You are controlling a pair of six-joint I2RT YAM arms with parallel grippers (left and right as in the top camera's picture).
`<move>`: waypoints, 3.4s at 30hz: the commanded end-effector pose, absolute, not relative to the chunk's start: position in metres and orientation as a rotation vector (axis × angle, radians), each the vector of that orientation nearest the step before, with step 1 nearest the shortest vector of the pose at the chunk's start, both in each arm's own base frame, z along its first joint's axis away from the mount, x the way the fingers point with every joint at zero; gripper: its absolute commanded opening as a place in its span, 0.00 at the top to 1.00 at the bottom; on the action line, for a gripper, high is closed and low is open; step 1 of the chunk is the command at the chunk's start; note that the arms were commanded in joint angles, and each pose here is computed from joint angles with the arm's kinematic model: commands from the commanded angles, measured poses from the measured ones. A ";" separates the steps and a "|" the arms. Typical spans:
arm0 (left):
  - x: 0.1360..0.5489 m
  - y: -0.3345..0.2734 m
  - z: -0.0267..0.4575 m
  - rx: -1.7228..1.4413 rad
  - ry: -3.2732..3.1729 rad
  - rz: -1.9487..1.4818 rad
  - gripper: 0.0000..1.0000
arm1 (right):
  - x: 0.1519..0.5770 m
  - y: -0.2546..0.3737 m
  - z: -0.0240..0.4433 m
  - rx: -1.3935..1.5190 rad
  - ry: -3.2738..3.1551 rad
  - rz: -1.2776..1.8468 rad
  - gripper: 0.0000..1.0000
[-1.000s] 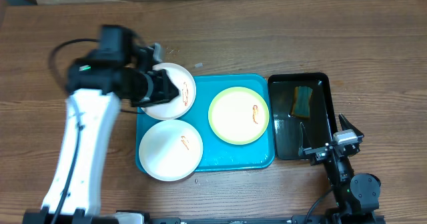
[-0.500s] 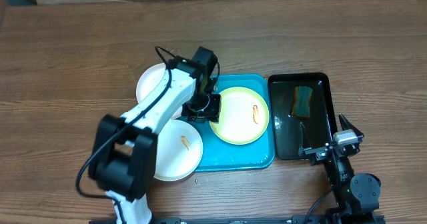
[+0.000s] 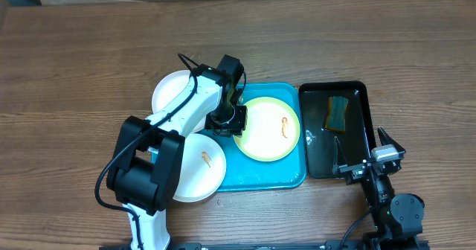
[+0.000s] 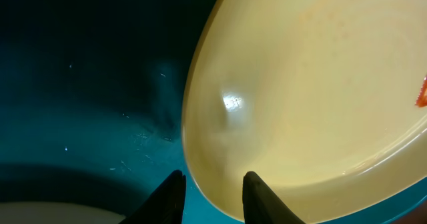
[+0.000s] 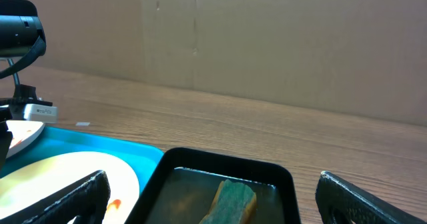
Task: Clean dirty plates on tray and stack at the side
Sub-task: 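Reach the left gripper over and grasp the yellow plate's left rim, then reach the right gripper into the black tray toward the sponge, then grasp the green sponge with the right gripper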
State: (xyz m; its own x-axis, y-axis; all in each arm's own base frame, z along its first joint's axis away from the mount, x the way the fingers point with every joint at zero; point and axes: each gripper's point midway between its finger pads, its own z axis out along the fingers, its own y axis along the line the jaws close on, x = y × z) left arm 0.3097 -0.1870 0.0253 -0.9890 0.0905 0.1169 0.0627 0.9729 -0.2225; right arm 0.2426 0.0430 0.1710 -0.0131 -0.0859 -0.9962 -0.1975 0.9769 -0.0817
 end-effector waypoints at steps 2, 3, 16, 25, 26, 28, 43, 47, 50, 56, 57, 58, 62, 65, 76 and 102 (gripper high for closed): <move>0.312 -0.184 0.019 -0.088 -2.997 0.310 0.70 | 0.243 0.041 0.169 -0.215 1.582 0.082 0.00; 0.314 -0.183 0.019 -0.089 -3.004 0.303 0.70 | 0.243 0.041 0.169 -0.215 1.582 0.082 0.00; 0.317 -0.184 0.018 -0.081 -3.019 0.303 0.57 | 0.239 0.059 0.176 -0.297 1.544 0.168 0.00; 0.322 -0.186 0.018 -0.086 -3.037 0.317 0.58 | 0.228 0.065 0.220 -0.153 1.528 0.374 0.00; 0.322 -0.186 0.018 -0.086 -3.037 0.318 0.59 | 0.227 0.064 0.226 -0.151 1.533 0.374 0.00; 0.322 -0.186 0.018 -0.086 -3.038 0.318 0.63 | 0.226 0.061 0.239 -0.130 1.564 0.367 0.00; 0.325 -0.183 0.017 -0.089 -3.057 0.287 0.78 | 0.288 0.064 0.262 -0.054 2.305 0.328 0.00; 0.328 -0.184 0.017 -0.091 -3.069 0.294 0.77 | 0.307 0.061 0.230 -0.021 2.457 0.289 0.00; 0.330 -0.187 0.017 -0.100 -3.077 0.300 0.78 | 0.315 0.061 0.183 0.112 2.638 0.298 0.00; 0.329 -0.189 0.017 -0.112 -3.080 0.303 0.82 | 0.325 0.049 0.129 0.218 2.798 0.175 0.00; 0.330 -0.190 0.017 -0.112 -3.081 0.303 0.82 | 0.327 0.050 0.125 0.220 2.807 0.174 0.00; 0.330 -0.190 0.017 -0.112 -3.081 0.303 0.82 | 0.329 0.051 0.120 0.219 2.814 0.181 0.00; 0.329 -0.190 0.017 -0.113 -3.080 0.303 0.82 | 0.330 0.053 0.106 0.222 2.859 0.186 0.00; 0.329 -0.190 0.017 -0.113 -3.080 0.303 0.82 | 0.330 0.042 0.099 0.239 2.869 0.095 0.25; 0.328 -0.189 0.017 -0.111 -3.075 0.300 0.81 | 0.336 0.027 0.068 0.398 2.784 0.001 0.19; 0.328 -0.189 0.017 -0.111 -3.073 0.299 0.81 | 0.340 0.038 0.020 0.457 2.639 0.158 0.20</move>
State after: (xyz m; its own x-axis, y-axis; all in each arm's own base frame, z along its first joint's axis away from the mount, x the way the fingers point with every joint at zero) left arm 0.3312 -0.1883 0.0232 -0.9973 0.0690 0.0265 0.0621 0.9767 -0.2056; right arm 0.3397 0.0345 0.0210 -0.8430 0.3301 -0.4248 0.2904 0.9439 0.1572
